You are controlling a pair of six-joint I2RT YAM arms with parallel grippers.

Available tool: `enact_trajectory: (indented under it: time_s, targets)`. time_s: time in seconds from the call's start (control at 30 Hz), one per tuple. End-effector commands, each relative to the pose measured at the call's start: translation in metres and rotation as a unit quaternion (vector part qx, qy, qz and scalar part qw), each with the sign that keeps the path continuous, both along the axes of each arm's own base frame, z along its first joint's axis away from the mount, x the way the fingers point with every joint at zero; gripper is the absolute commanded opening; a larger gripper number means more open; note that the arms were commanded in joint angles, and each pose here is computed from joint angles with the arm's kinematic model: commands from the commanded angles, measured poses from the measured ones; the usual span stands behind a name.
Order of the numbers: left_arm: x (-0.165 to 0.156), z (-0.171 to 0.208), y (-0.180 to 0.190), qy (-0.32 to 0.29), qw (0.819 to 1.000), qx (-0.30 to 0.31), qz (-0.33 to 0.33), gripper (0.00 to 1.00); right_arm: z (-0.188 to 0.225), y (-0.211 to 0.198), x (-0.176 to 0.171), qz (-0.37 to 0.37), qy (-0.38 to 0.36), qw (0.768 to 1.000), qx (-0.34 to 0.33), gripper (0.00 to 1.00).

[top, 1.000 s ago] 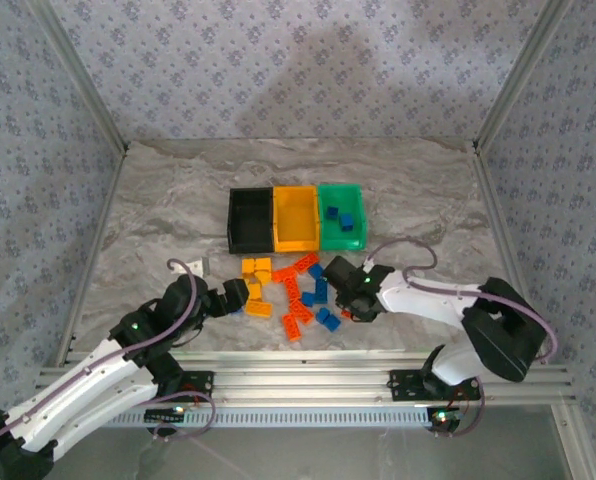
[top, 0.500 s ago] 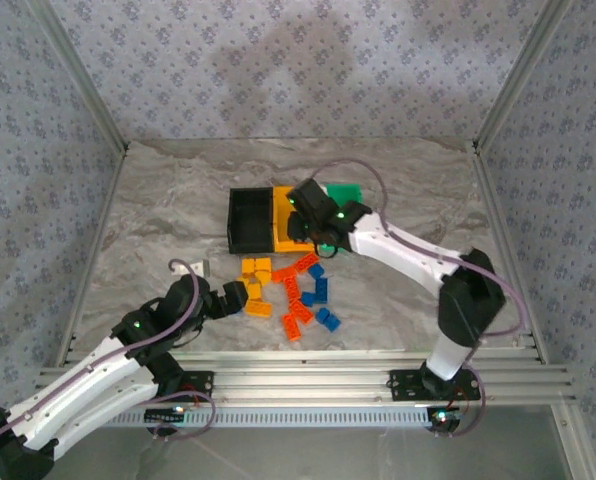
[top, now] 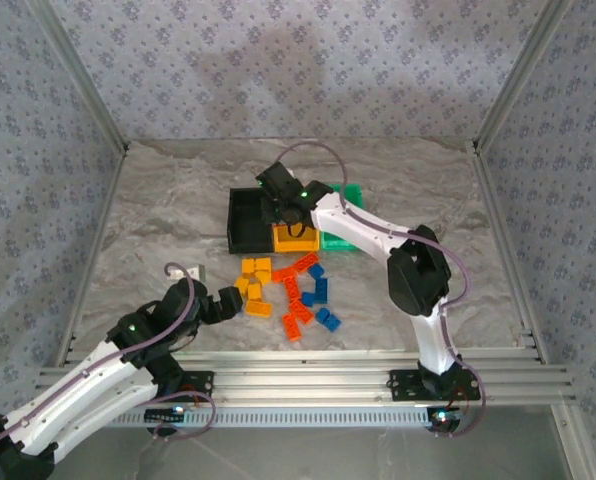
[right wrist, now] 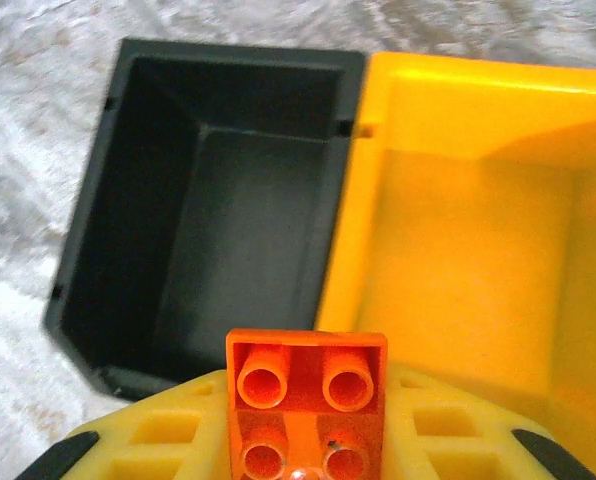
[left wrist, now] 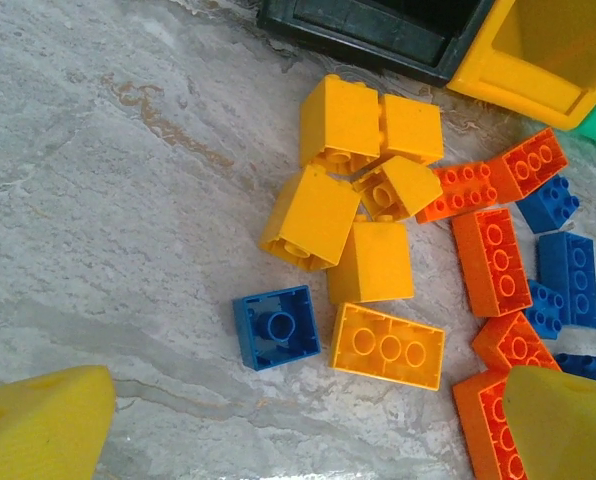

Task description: Sort the legos into containers by color

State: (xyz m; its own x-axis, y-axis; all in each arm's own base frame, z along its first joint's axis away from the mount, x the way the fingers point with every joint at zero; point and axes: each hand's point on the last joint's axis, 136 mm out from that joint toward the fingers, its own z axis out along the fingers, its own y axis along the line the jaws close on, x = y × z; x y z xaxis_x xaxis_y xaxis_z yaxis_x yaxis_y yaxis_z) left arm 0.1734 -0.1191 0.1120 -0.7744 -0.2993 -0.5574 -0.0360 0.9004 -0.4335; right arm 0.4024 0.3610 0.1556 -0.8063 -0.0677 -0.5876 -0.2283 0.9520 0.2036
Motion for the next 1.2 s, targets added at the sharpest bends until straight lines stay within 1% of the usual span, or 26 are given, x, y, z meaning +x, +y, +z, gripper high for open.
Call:
enact_trajectory:
  time_s: [0.0,0.1,0.17,0.2,0.23,0.3,0.4,0.53,0.67,0.77,0.9,0.97,1.0,1.07,1.17]
  targets:
    - [0.002,0.011,0.001,-0.008,1.0,-0.009,0.009,1.0,-0.019,-0.024,0.02,-0.042,0.022,0.999,-0.01,0.31]
    - [0.004,0.01,-0.001,-0.01,1.0,-0.013,0.007,1.0,-0.041,-0.024,0.027,-0.043,0.051,0.998,-0.013,0.36]
    - [0.005,0.012,-0.003,-0.011,1.0,-0.015,0.005,0.99,-0.05,-0.026,0.029,-0.047,0.06,0.997,-0.019,0.44]
    - [0.005,0.013,-0.003,-0.012,1.0,-0.015,0.004,1.0,-0.053,-0.027,0.031,-0.054,0.062,0.997,-0.016,0.5]
    - [0.004,0.013,-0.004,-0.012,1.0,-0.015,0.001,1.0,-0.051,-0.026,0.032,-0.056,0.06,0.997,-0.009,0.58]
    - [0.004,0.014,-0.005,-0.011,1.0,-0.013,-0.004,1.0,-0.043,-0.025,0.035,-0.057,0.05,0.997,0.003,0.67]
    - [0.004,0.019,-0.01,-0.013,1.0,-0.014,-0.018,1.0,-0.017,-0.027,0.036,-0.055,0.023,0.998,0.012,0.74]
    - [0.006,0.022,-0.018,-0.006,0.999,-0.008,-0.039,1.0,0.023,-0.027,0.024,-0.044,-0.018,0.998,0.042,0.78]
    - [0.009,0.018,-0.031,0.016,0.998,0.006,-0.064,1.0,0.044,-0.034,-0.008,-0.035,-0.038,0.996,0.066,0.81]
    - [0.014,0.016,-0.045,0.032,0.996,0.016,-0.087,1.0,0.045,-0.048,-0.036,-0.03,-0.037,0.997,0.068,0.82]
    - [0.027,0.013,-0.057,0.045,0.991,0.058,-0.108,0.98,0.035,-0.074,-0.068,-0.043,-0.025,0.996,0.074,0.82]
    - [0.034,0.009,-0.063,0.047,0.988,0.079,-0.122,0.93,0.033,-0.086,-0.08,-0.05,-0.024,0.995,0.077,0.82]
    - [0.038,0.007,-0.067,0.049,0.986,0.09,-0.13,0.91,0.021,-0.095,-0.088,-0.054,-0.015,0.996,0.068,0.82]
    - [0.039,0.001,-0.076,0.062,0.981,0.108,-0.15,0.84,0.017,-0.107,-0.097,-0.062,-0.011,0.996,0.068,0.82]
    - [0.029,-0.008,-0.093,0.078,0.972,0.127,-0.18,0.81,0.013,-0.122,-0.109,-0.072,-0.01,0.995,0.065,0.83]
